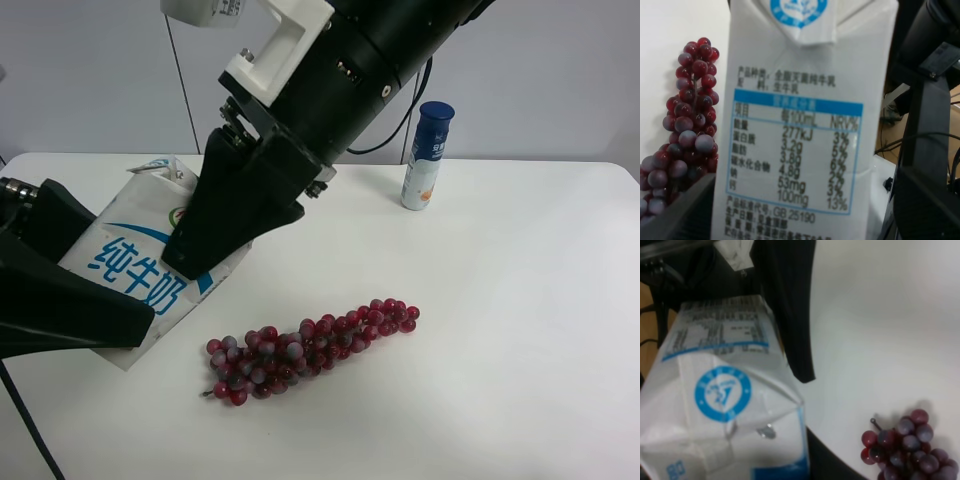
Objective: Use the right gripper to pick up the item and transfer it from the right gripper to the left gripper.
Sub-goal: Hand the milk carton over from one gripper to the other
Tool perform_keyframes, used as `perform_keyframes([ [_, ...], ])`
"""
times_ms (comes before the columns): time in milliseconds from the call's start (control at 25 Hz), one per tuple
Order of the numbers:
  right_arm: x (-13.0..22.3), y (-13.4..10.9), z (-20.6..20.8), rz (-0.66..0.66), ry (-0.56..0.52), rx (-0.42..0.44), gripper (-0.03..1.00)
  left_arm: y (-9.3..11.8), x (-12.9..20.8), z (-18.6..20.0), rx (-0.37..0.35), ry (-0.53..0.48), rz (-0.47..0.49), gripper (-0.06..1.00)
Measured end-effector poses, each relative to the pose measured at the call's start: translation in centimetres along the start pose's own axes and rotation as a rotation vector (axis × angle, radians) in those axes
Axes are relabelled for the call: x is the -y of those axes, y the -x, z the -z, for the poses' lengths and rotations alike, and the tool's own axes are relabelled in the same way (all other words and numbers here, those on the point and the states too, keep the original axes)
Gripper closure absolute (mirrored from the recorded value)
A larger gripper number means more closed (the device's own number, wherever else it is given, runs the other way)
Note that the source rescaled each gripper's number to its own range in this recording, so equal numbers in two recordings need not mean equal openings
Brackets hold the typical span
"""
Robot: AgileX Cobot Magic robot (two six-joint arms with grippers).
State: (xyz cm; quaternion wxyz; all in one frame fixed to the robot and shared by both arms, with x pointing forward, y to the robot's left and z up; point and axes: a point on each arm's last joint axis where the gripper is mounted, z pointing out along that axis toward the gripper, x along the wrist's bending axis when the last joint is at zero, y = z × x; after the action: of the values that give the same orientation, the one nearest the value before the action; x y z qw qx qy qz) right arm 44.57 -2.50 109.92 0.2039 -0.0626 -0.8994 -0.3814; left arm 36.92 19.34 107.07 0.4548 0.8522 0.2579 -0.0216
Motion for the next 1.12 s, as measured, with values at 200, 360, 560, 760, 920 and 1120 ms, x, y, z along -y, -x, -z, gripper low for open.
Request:
perform_keyframes([
  [200, -0.18, -0.12, 0.01, 0.008, 0.020, -0.013, 0.97, 0.09, 0.07, 0.00, 0.010, -0.008, -0.001, 0.50],
  [360, -0.27, -0.18, 0.01, 0.013, 0.030, -0.020, 0.97, 0.18, 0.14, 0.00, 0.020, -0.016, -0.002, 0.52],
  [560, -0.25, -0.28, 0.01, 0.028, 0.028, -0.030, 0.97, 0.17, 0.20, 0.01, 0.019, -0.022, -0.006, 0.88],
  [760, -0.25, -0.31, 0.00, 0.032, 0.027, -0.032, 0.97, 0.22, 0.23, 0.01, 0.024, -0.025, -0.009, 0.91],
  [920, -0.25, -0.31, 0.00, 0.034, 0.027, -0.032, 0.97, 0.22, 0.23, 0.01, 0.024, -0.025, -0.009, 0.91],
  [1120, -0.53, -0.30, 0.02, -0.015, 0.057, -0.031, 0.43, 0.19, 0.35, 0.01, 0.022, -0.038, -0.019, 0.94],
])
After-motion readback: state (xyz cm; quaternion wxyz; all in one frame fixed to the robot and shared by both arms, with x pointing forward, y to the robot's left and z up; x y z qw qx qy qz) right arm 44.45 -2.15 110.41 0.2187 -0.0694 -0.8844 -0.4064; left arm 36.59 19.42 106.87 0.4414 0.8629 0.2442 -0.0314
